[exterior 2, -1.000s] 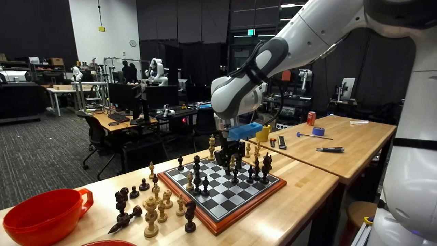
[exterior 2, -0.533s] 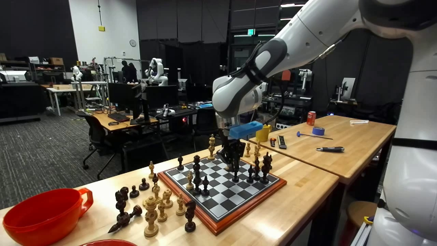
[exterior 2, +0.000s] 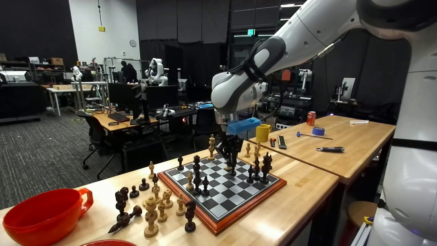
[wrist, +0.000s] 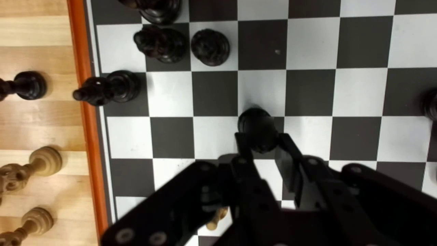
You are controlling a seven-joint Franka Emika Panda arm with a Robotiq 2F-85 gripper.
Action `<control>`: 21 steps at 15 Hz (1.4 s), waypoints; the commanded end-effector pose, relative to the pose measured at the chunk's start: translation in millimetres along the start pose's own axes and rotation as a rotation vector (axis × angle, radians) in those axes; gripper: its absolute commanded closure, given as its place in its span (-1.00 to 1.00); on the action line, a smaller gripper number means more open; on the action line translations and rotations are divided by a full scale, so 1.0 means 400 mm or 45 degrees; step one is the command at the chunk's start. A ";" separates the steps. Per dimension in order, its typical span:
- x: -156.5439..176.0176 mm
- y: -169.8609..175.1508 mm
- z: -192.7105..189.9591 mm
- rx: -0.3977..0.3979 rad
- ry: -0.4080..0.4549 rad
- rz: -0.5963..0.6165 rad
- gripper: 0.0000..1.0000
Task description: Move one black chess piece away from you
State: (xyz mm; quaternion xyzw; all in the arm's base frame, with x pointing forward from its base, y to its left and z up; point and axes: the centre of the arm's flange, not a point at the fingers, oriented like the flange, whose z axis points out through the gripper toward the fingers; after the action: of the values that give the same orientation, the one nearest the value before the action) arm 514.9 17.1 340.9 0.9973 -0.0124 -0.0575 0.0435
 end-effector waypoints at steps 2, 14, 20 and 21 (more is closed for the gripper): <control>0.027 -0.013 -0.001 -0.013 0.016 -0.004 0.88; 0.043 -0.018 -0.009 -0.006 0.042 -0.026 -0.20; -0.119 -0.017 -0.201 -0.036 0.205 -0.042 -0.96; -0.147 -0.010 -0.233 -0.040 0.238 -0.036 -1.00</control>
State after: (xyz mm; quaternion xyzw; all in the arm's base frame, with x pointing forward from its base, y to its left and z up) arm 516.8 31.6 388.4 0.9989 0.0064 -0.0030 0.0470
